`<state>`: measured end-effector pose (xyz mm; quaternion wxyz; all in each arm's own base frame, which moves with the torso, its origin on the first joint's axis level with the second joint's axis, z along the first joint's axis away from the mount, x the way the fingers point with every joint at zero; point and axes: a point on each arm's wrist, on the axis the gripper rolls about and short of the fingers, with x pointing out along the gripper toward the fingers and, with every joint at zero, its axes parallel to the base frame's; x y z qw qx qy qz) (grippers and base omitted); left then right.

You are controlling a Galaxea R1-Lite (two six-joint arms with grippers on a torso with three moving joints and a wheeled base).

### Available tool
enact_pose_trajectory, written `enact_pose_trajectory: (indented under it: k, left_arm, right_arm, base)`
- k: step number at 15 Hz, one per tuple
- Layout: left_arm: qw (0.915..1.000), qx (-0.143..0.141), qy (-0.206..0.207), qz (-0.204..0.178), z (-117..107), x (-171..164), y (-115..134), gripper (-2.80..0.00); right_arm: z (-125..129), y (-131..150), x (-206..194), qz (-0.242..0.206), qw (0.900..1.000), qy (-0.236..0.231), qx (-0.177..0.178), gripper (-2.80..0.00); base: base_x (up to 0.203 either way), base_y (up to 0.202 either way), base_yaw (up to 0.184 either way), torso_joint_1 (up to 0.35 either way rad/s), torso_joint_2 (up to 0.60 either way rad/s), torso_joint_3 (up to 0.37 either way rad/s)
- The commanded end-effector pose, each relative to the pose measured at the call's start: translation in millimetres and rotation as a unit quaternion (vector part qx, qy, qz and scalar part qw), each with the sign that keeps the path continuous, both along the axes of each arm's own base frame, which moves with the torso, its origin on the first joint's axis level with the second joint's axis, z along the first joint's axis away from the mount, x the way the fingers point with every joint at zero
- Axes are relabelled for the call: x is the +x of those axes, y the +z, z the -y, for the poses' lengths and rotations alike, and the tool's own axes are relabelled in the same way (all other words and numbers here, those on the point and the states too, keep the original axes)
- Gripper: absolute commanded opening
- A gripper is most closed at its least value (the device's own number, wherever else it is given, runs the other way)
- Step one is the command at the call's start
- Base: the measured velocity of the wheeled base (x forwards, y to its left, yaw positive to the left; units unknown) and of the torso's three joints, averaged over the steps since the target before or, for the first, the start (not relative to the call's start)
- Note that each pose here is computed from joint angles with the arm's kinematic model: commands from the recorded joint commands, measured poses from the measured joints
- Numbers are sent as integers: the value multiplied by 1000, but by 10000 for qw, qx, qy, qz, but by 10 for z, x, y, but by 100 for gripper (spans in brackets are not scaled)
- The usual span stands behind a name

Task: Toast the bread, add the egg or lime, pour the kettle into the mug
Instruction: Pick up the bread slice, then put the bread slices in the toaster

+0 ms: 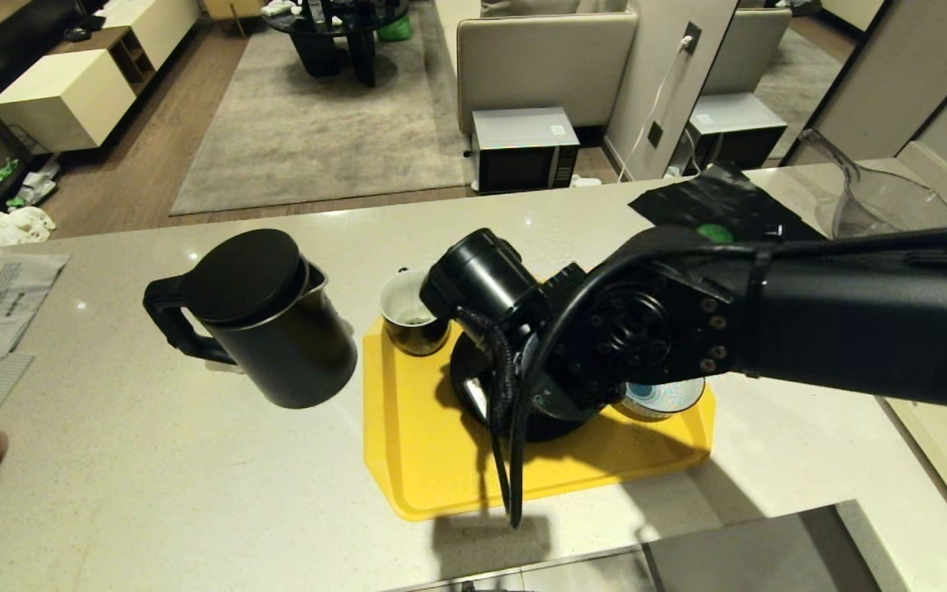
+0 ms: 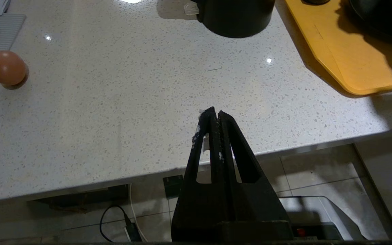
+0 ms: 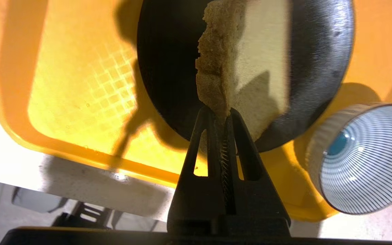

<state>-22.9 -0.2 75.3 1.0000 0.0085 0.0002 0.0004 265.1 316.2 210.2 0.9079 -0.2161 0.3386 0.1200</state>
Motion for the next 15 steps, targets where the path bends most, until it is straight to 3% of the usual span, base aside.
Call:
enact_pose_trajectory:
  k: [1,8,15]
  left_arm:
    - [10000,-1,4,2,0,-1,0,-280]
    - [10000,-1,4,2,0,-1,0,-280]
    - [10000,-1,4,2,0,-1,0,-280]
  right_arm:
    - [122,243,-76,174,9995,-62,239,-280]
    - [532,707,-91,543,9950,-395,740,-280]
    - [1098,1225,-189,1073,9824,-837,1283,-280]
  base:
    - [0,0,0,0,0,0]
    - [0,0,0,0,0,0]
    - [0,0,0,0,0,0]
